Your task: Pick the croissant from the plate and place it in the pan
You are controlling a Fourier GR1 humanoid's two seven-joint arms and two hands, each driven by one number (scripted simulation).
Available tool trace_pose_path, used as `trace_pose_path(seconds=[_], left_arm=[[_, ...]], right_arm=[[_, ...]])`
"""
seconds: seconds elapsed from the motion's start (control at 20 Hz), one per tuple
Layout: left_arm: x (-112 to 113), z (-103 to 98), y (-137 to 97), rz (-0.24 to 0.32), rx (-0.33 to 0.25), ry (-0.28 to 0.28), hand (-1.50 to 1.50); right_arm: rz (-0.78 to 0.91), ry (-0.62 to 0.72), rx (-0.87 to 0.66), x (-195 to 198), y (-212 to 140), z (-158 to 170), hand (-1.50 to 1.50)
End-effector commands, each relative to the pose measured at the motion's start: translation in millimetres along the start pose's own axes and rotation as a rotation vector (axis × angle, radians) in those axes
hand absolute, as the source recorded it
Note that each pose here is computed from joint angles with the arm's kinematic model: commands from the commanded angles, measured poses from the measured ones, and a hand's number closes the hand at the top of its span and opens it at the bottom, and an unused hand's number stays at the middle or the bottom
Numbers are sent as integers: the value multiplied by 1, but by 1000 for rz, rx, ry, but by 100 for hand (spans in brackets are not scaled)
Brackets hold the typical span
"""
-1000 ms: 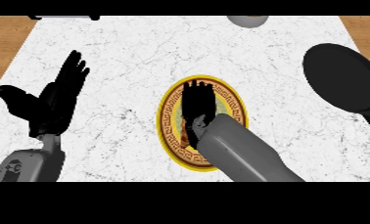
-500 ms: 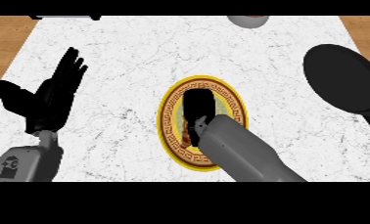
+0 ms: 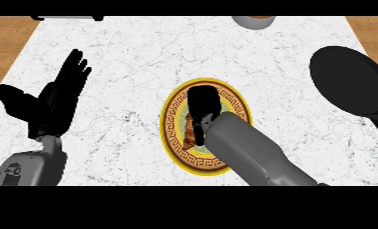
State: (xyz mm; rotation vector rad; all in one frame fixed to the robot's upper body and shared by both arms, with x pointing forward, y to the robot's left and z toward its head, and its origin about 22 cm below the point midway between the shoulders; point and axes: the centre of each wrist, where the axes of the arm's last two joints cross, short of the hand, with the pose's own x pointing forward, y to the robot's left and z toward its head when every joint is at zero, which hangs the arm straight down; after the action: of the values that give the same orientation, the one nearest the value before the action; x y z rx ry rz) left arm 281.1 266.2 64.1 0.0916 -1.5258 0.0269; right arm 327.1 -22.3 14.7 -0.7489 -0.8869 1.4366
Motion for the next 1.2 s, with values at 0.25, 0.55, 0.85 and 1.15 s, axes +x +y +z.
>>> trace_pose_path(seconds=[0.25, 0.55, 0.85, 1.15], left_arm=[[-10, 10, 4, 2, 24, 26, 0], [-20, 19, 15, 3, 70, 19, 0], [-29, 15, 31, 15, 86, 27, 0], [-16, 5, 0, 18, 44, 14, 0]], right_arm=[[-2, -60, -214, -18, -3, 19, 150], [63, -183, -343, -143, -10, 55, 150], [81, -219, -696, -170, -62, 116, 150], [15, -177, -757, -194, -100, 182, 150]])
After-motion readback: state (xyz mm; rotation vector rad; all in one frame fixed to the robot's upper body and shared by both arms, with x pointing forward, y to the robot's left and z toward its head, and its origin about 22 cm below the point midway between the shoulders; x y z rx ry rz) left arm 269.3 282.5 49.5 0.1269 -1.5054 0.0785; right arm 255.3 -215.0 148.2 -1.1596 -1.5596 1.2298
